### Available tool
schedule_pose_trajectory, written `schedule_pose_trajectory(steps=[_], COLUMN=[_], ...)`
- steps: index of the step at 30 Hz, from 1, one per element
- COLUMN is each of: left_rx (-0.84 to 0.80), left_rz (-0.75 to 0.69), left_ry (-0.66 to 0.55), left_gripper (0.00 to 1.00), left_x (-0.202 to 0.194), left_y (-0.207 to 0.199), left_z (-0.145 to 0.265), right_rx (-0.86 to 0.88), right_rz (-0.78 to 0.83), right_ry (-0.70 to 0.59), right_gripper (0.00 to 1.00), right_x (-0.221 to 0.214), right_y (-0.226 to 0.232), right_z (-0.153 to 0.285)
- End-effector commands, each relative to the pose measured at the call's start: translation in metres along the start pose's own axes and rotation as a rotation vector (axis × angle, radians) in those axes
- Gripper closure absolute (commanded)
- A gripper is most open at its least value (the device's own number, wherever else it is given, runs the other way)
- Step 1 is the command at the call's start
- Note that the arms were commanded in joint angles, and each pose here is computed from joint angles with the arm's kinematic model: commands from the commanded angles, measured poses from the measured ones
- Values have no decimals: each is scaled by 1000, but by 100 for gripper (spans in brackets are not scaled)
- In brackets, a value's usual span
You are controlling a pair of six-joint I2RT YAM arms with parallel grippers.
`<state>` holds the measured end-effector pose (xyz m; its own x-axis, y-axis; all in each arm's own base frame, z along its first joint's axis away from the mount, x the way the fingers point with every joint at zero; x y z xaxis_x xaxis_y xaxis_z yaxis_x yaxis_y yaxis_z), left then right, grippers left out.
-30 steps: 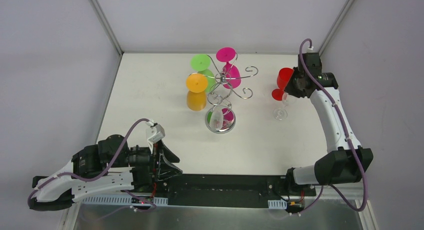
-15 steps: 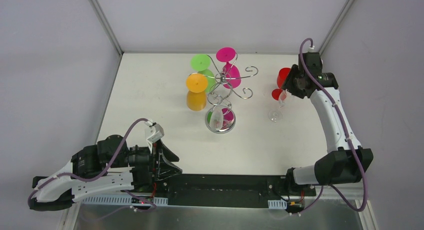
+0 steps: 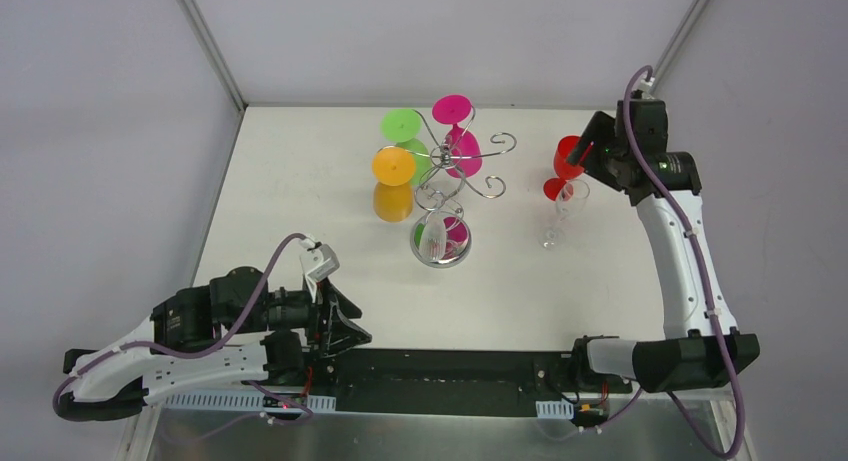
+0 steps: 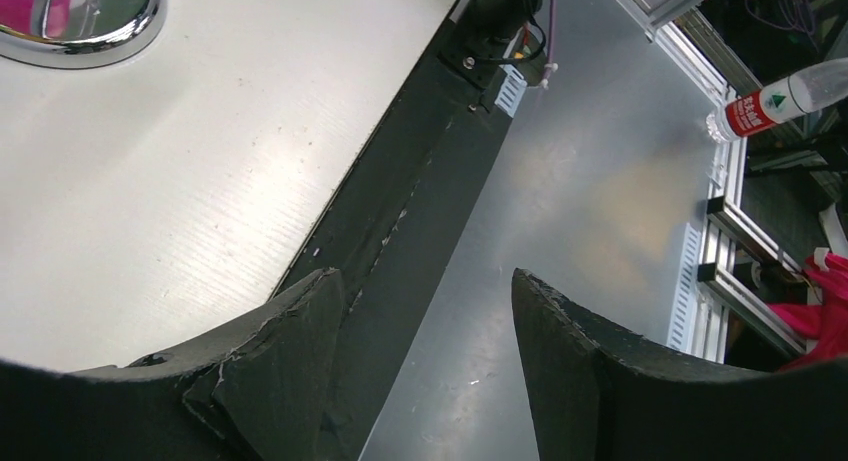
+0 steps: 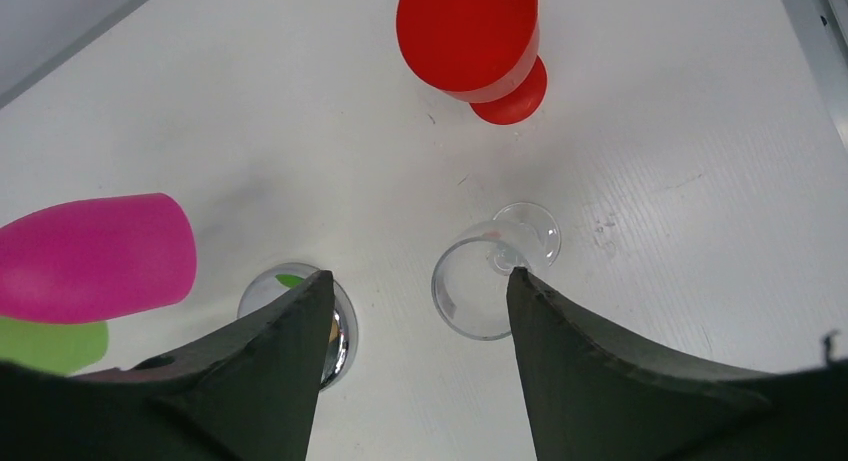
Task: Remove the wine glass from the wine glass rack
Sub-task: Place the wine glass at the center of the board, then pick up the wine glass from the wine rack.
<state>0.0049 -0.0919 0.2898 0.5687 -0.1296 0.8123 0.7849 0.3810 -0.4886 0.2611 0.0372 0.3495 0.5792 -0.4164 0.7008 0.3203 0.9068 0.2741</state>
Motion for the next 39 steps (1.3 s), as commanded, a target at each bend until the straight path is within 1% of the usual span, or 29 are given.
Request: schedule_pose_trajectory(steps=[1, 6, 9, 15, 18, 21, 24, 29, 33, 35, 39], left_rx=[37, 132, 158, 82, 80, 84, 110, 123, 109, 110, 113], left_rz=[8, 40, 67, 148, 194, 224, 240, 264, 289, 302, 319], left_ry=[-51, -131, -182, -305, -355, -380, -398, -459, -496, -509, -544], left_gripper=[36, 35, 36, 35, 37, 38, 38, 37, 37, 37, 37], left_x=[14, 27, 35, 54, 63, 70, 77, 91, 104, 109, 116], left_y=[-4, -1, -3, -16, -19, -22, -23, -26, -33, -35, -37], left_z=[1, 2, 3, -4, -7, -14, -20, -28, -32, -35, -42], right_rx=[91, 178, 229, 329, 376, 464, 585, 754, 933, 994, 1071], right_rz=[-28, -12, 5, 38, 47, 45, 40, 16, -40, -76, -140], right_ry=[-33, -46, -64, -87, -96, -89, -62, -15, 81, 138, 166], right_gripper=[33, 32, 32, 31, 31, 30, 28, 27, 27, 27, 27], right_x=[2, -4, -8, -19, -24, -29, -36, -46, -54, -59, -63], right_y=[7, 16, 21, 26, 23, 21, 21, 20, 28, 31, 35], right_z=[22, 42, 57, 86, 100, 118, 136, 163, 174, 176, 180])
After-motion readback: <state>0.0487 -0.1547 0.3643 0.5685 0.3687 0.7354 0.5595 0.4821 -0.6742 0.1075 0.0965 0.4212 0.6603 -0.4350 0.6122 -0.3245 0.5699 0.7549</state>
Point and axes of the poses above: each gripper's point midway between its finger pads, its own z axis back along the fingers, its own y axis along the line the jaws close on, x = y × z, the point moved 10 cm from there along z, back along the fingers, and after that the axes turned 1 degree about z, right-handed, at the moved point
